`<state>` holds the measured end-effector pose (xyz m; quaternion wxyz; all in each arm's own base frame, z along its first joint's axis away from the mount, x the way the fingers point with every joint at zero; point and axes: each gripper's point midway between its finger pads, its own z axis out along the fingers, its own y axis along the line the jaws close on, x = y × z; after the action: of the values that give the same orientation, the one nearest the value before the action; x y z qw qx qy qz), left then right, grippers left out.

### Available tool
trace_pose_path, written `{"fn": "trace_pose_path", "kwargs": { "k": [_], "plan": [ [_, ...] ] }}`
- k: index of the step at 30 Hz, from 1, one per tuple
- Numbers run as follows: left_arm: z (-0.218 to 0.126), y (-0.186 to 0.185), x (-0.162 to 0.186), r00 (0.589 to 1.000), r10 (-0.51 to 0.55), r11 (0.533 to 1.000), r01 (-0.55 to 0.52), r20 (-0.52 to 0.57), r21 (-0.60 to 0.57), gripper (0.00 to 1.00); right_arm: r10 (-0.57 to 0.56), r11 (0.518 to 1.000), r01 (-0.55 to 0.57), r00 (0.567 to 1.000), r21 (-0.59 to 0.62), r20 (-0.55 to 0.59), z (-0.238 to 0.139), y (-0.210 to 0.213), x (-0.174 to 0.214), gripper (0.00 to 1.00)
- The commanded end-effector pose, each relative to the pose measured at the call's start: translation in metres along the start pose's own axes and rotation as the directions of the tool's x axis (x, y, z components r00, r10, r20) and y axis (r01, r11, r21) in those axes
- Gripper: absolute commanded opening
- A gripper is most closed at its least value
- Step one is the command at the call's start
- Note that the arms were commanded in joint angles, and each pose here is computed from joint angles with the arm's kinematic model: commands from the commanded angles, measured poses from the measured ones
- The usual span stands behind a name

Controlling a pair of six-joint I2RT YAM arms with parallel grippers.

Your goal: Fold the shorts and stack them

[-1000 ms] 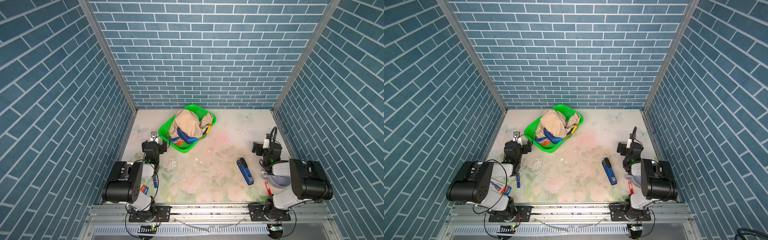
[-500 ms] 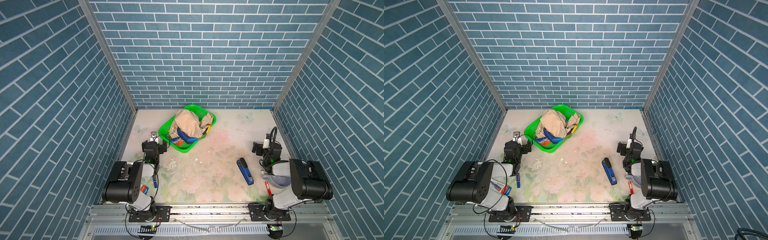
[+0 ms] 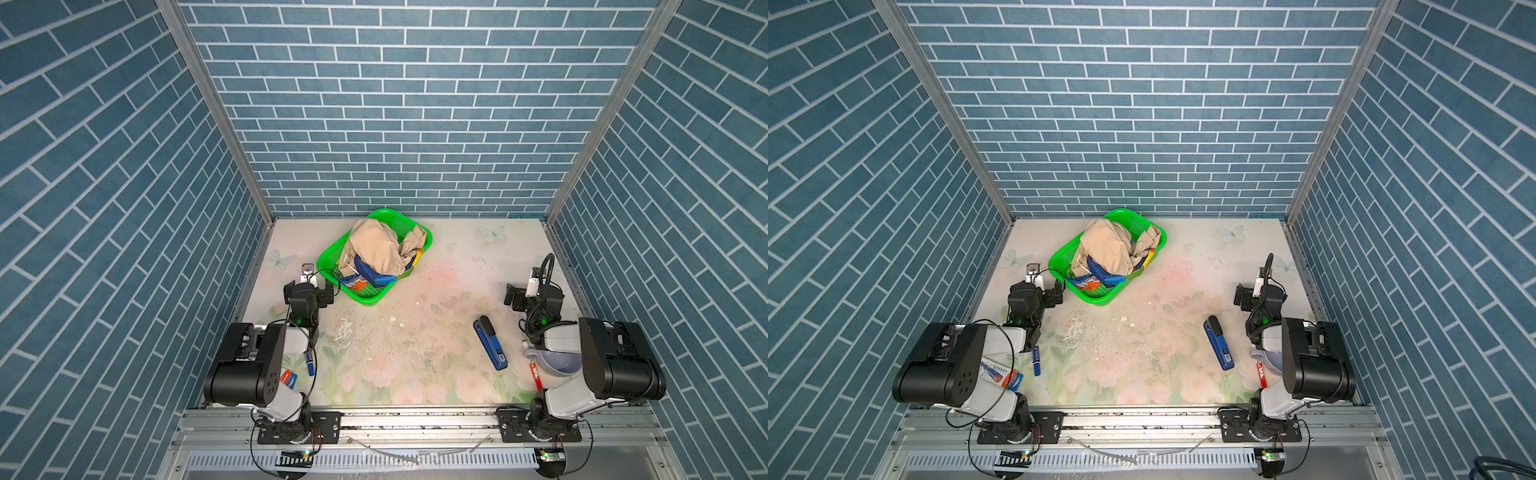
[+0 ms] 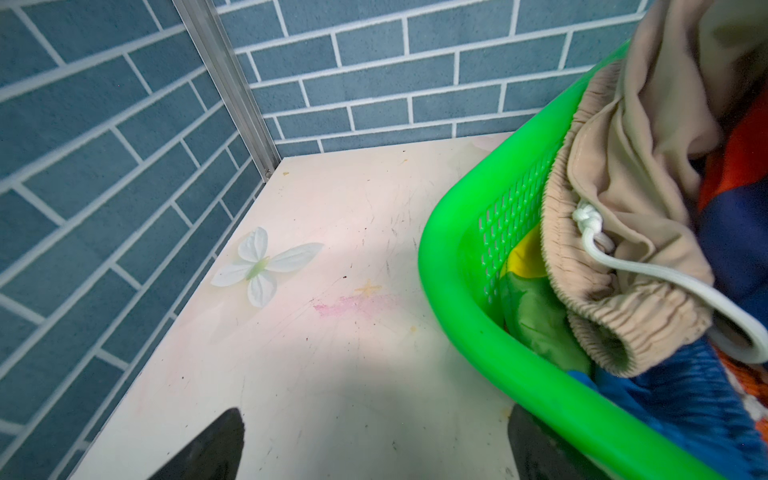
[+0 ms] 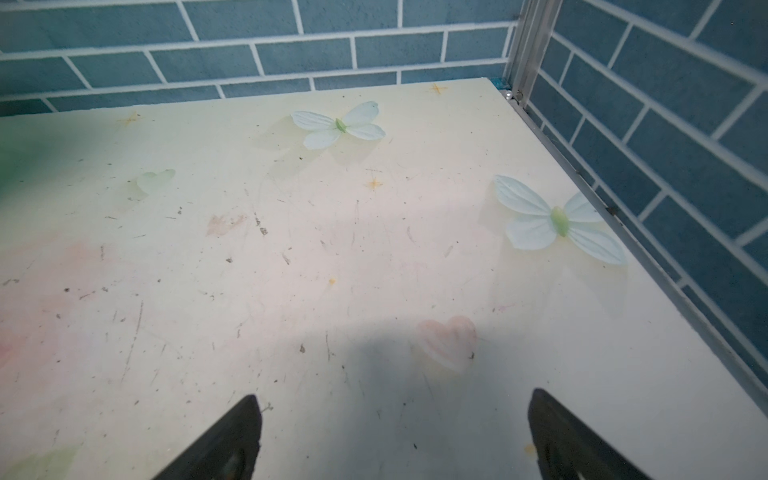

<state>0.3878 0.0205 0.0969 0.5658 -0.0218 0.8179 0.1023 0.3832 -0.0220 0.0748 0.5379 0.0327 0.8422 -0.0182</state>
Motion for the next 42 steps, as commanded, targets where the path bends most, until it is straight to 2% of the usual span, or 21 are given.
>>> {"fn": "trace_pose_path", "kwargs": {
  "k": [1, 3, 5, 8, 9, 12, 15, 17, 19, 22, 25, 27, 30, 31, 38, 41, 42],
  "plan": [
    [-0.019, 0.016, -0.028, 0.998, -0.031, 0.997, 0.035, 0.05, -0.071, 1.0, 0.032, 0.993, -0.039, 0.997, 0.113, 0.068, -0.018, -0.021, -0.048, 0.99],
    [-0.035, 0.024, -0.05, 0.995, -0.058, 0.994, 0.066, 0.084, -0.09, 1.0, 0.088, 0.975, -0.105, 0.992, 0.198, 0.092, -0.033, -0.034, -0.064, 0.99],
    [-0.052, 0.038, -0.074, 0.984, -0.127, 0.981, 0.144, 0.127, -0.13, 1.0, 0.102, 0.967, -0.122, 0.99, 0.226, 0.096, -0.044, -0.035, -0.077, 0.99],
    [-0.076, 0.07, -0.095, 0.931, -0.324, 0.898, 0.358, 0.166, -0.257, 1.0, 0.01, 0.955, -0.038, 0.995, 0.293, 0.096, -0.064, -0.019, -0.094, 0.99],
    [-0.084, 0.078, -0.096, 0.901, -0.402, 0.854, 0.432, 0.161, -0.29, 1.0, -0.019, 0.952, -0.016, 0.994, 0.307, 0.11, -0.072, -0.01, -0.103, 0.99],
    [-0.107, 0.086, -0.105, 0.825, -0.545, 0.771, 0.563, 0.146, -0.3, 1.0, -0.044, 0.987, 0.025, 0.992, 0.16, 0.114, -0.085, 0.039, -0.125, 0.99],
    [-0.118, 0.086, -0.118, 0.776, -0.611, 0.733, 0.629, 0.157, -0.26, 1.0, -0.055, 0.998, 0.055, 0.998, 0.031, -0.008, -0.076, 0.08, -0.131, 0.99],
    [-0.12, 0.078, -0.128, 0.773, -0.621, 0.748, 0.634, 0.127, -0.196, 1.0, -0.105, 0.994, 0.104, 0.992, -0.015, -0.066, -0.066, 0.108, -0.133, 0.99],
    [-0.12, 0.064, -0.137, 0.791, -0.607, 0.781, 0.611, 0.075, -0.127, 1.0, -0.182, 0.981, 0.176, 0.981, -0.087, -0.068, -0.059, 0.148, -0.137, 0.99],
    [-0.119, 0.055, -0.135, 0.808, -0.589, 0.803, 0.585, -0.003, -0.111, 1.0, -0.285, 0.943, 0.273, 0.958, -0.191, -0.035, -0.055, 0.212, -0.144, 0.99],
    [-0.115, 0.047, -0.12, 0.815, -0.573, 0.818, 0.562, -0.086, -0.124, 0.99, -0.34, 0.894, 0.317, 0.94, -0.317, -0.017, -0.051, 0.276, -0.15, 0.98],
    [-0.114, 0.045, -0.106, 0.82, -0.556, 0.83, 0.538, -0.138, -0.151, 0.94, -0.358, 0.858, 0.315, 0.933, -0.406, -0.032, -0.047, 0.314, -0.151, 0.97],
    [-0.114, 0.044, -0.088, 0.824, -0.536, 0.843, 0.511, -0.183, -0.171, 0.78, -0.372, 0.792, 0.301, 0.928, -0.532, -0.029, -0.041, 0.368, -0.148, 0.97],
    [-0.114, 0.043, -0.082, 0.824, -0.533, 0.845, 0.505, -0.193, -0.175, 0.76, -0.376, 0.773, 0.298, 0.926, -0.56, -0.026, -0.038, 0.384, -0.147, 0.97],
    [-0.098, 0.03, -0.047, 0.796, -0.539, 0.842, 0.506, -0.273, -0.187, 0.78, -0.406, 0.706, 0.27, 0.912, -0.655, -0.061, -0.005, 0.447, -0.132, 0.96],
    [-0.085, 0.021, -0.039, 0.786, -0.534, 0.845, 0.502, -0.311, -0.182, 0.78, -0.413, 0.66, 0.244, 0.908, -0.71, -0.072, -0.001, 0.467, -0.12, 0.94],
    [-0.081, 0.018, -0.036, 0.783, -0.532, 0.846, 0.501, -0.322, -0.182, 0.77, -0.417, 0.628, 0.229, 0.906, -0.744, -0.073, -0.004, 0.476, -0.115, 0.92]
  ]
}}
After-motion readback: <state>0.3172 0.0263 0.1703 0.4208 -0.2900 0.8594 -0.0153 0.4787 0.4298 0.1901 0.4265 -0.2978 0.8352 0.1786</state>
